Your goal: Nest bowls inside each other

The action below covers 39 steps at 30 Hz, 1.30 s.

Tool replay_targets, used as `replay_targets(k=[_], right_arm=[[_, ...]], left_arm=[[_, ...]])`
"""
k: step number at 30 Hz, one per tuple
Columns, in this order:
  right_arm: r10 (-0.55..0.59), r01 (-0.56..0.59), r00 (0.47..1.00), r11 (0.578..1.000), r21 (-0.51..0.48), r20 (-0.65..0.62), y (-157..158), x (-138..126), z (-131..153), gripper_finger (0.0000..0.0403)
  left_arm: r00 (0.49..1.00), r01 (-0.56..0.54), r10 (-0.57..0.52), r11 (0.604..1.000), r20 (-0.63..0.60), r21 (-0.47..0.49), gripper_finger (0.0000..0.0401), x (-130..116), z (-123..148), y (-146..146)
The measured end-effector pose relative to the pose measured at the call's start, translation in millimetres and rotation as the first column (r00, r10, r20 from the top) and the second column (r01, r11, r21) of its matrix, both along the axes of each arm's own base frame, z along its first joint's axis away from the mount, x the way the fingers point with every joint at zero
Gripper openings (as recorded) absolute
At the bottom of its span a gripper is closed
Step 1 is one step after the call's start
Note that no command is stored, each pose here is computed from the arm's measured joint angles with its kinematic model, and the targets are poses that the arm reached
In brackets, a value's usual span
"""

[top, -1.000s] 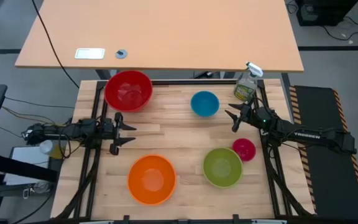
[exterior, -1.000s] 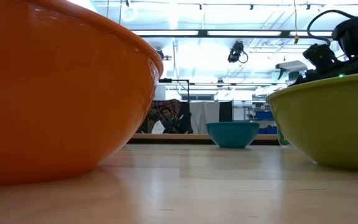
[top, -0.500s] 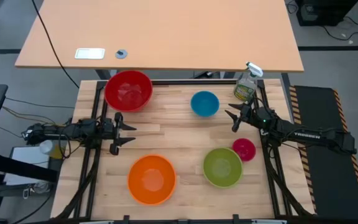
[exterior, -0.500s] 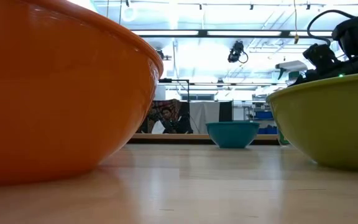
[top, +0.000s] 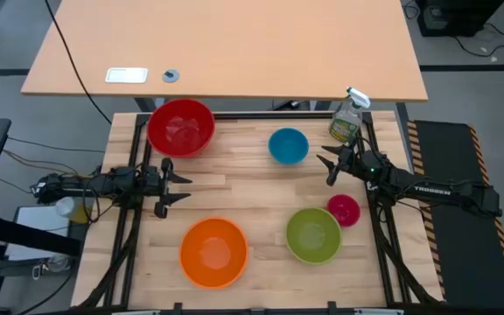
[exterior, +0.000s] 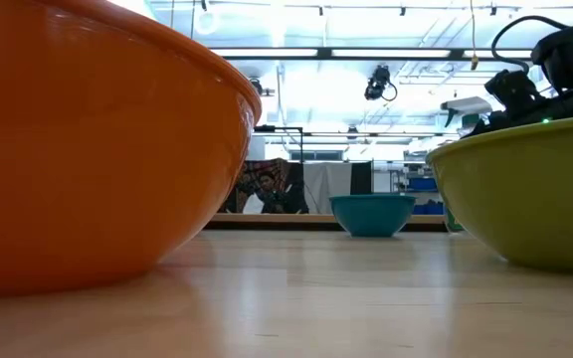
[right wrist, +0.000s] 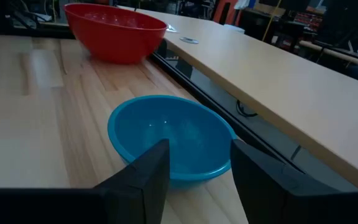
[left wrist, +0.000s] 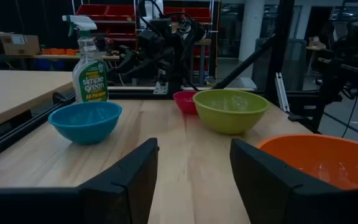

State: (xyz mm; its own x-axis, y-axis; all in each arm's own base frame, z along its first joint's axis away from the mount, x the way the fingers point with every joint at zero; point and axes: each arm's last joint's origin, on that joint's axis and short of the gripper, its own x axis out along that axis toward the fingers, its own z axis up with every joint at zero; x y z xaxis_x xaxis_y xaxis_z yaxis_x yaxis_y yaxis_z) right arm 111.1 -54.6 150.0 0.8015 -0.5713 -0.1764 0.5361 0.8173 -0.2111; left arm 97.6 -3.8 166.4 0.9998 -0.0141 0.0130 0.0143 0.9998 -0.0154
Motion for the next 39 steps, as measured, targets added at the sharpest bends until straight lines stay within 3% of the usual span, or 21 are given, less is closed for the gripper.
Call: replay_targets(k=[12, 18, 29, 31, 33, 36, 39], right_arm=[[0.000, 0.000, 1.000, 1.000, 0.000, 0.000, 0, 0, 0, 0.0176], [0.000, 0.000, 1.000, 1.000, 0.000, 0.000, 0, 0, 0, 0.0176], [0.000, 0.000, 1.000, 1.000, 0.000, 0.000, 0, 0, 0, 0.0176], [0.000, 0.000, 1.000, 1.000, 0.000, 0.000, 0, 0, 0, 0.0176], [0.000, 0.000, 1.000, 1.000, 0.000, -0.001, 0, 0, 0, 0.0176], [0.000, 0.000, 1.000, 1.000, 0.000, 0.000, 0, 0, 0, 0.0176], [-0.001, 0.001, 0.999, 1.000, -0.014, 0.032, 0, 0, 3, 0.0176]], left_arm=[[1.000, 0.000, 0.000, 1.000, 0.005, -0.002, 0.0203, 0, 0, 0], [0.995, -0.008, 0.002, 0.998, 0.098, 0.060, 0.0203, -1, 9, 0], [0.972, 0.000, 0.003, 1.000, 0.236, -0.011, 0.0203, -3, 23, 0], [0.961, 0.018, 0.002, 0.997, 0.275, -0.071, 0.0203, -4, 27, 0], [0.943, 0.073, 0.001, 0.975, 0.332, -0.210, 0.0203, -6, 32, 0], [0.900, 0.201, 0.003, 0.884, 0.435, -0.421, 0.0203, -10, 42, 1], [0.849, 0.261, 0.013, 0.858, 0.528, -0.442, 0.0203, -16, 51, 1]])
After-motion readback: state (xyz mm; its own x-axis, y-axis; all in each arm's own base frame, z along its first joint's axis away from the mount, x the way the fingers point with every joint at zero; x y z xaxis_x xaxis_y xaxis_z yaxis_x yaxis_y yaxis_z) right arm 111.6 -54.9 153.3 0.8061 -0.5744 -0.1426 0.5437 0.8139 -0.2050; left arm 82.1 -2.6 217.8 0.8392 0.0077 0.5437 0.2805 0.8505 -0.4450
